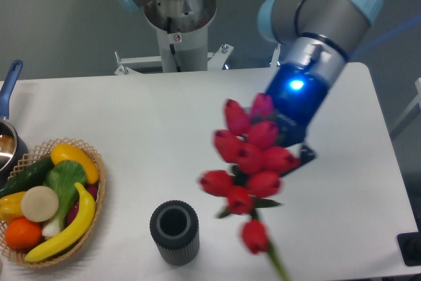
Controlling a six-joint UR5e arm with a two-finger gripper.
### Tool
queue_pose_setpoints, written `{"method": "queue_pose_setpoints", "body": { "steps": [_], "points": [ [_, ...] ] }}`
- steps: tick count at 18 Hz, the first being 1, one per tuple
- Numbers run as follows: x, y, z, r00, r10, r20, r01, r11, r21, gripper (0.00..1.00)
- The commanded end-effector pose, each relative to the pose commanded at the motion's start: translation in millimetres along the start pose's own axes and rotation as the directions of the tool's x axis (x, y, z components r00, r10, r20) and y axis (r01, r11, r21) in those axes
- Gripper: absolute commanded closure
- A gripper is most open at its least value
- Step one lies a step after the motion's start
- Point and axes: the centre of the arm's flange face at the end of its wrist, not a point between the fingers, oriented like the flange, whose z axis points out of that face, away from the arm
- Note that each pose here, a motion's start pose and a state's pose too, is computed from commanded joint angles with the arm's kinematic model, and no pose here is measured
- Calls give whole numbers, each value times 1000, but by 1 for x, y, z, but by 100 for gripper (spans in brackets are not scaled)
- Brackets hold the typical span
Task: Pick up the flowers from the vase
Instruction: 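Carry the held tulips away from the vase and hold them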
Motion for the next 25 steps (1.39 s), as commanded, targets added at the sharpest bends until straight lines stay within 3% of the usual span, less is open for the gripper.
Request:
{"method": "queue_pose_setpoints", "body": {
  "steps": [2, 6, 7, 11, 15, 23, 25],
  "points": [
    [-10, 15, -3, 999, -8, 35, 11, 997, -72, 100],
    [-20, 46, -1, 999, 46, 27, -37, 965, -260, 100],
    [-26, 65, -5, 999, 52, 12, -43, 921, -388, 100],
    [-31, 87, -10, 998, 38, 45, -7, 833, -554, 100],
    [-34, 98, -8, 999, 31, 36, -3, 798, -603, 100],
    [-40, 128, 6, 999, 38, -36, -52, 606, -794, 100],
    [-39, 132, 6, 997, 49, -65, -81, 576, -813, 100]
  ]
}}
